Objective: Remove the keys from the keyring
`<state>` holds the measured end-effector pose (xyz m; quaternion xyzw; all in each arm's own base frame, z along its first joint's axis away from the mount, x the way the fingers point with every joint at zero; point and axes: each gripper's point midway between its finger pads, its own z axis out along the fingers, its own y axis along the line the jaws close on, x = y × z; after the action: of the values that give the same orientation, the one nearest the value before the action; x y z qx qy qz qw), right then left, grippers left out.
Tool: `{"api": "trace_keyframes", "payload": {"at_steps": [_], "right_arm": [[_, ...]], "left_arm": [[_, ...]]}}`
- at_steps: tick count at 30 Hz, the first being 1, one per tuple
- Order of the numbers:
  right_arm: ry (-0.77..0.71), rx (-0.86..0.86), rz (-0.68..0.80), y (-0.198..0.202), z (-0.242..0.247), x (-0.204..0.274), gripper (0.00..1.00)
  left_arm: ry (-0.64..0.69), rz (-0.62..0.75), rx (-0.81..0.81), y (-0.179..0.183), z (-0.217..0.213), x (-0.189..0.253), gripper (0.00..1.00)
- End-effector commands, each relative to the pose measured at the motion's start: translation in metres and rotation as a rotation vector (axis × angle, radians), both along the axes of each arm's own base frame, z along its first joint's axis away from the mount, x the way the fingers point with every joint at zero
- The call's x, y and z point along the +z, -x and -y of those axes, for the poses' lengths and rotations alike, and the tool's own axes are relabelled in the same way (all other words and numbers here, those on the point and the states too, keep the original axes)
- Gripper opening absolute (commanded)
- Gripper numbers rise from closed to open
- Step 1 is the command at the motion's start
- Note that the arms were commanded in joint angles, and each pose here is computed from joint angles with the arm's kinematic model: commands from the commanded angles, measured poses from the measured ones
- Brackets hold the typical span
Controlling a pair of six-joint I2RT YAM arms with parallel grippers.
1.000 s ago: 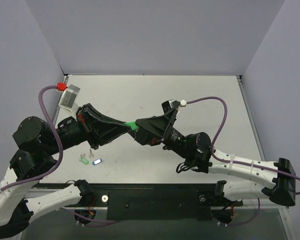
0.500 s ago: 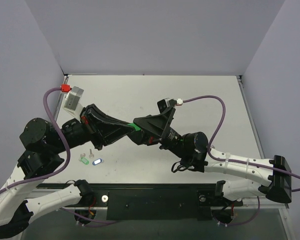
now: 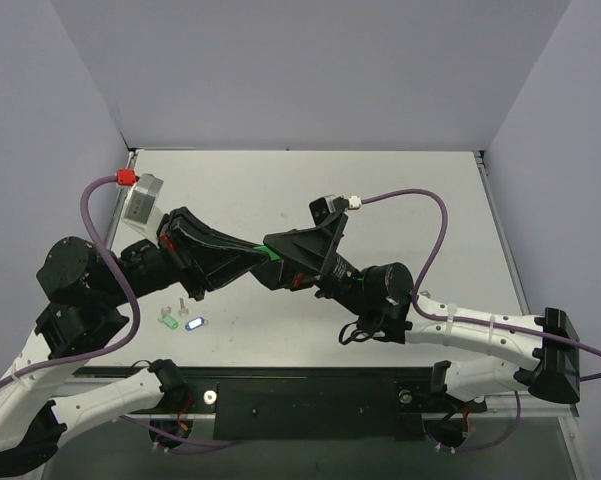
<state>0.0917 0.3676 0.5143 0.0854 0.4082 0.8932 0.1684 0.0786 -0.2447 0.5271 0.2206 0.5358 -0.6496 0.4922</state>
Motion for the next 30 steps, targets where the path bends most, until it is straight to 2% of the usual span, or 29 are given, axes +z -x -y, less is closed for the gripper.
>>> {"api": "trace_keyframes", "payload": {"at_steps": [1,21,30], "right_arm": [[-0.205,0.021,0.071,0.019,0.041,0.052,0.69],[-0.183,0.018,0.076,0.023,0.045,0.05,0.68],[-0.143,0.007,0.079,0.023,0.041,0.044,0.61]], "left_arm": [[0.018,0.066,0.035,0.002,-0.01,0.01,0.0],[-0.08,0.104,0.126,-0.006,-0.021,-0.002,0.0],[-0.085,0.112,0.148,-0.004,-0.029,-0.002,0.0]]}}
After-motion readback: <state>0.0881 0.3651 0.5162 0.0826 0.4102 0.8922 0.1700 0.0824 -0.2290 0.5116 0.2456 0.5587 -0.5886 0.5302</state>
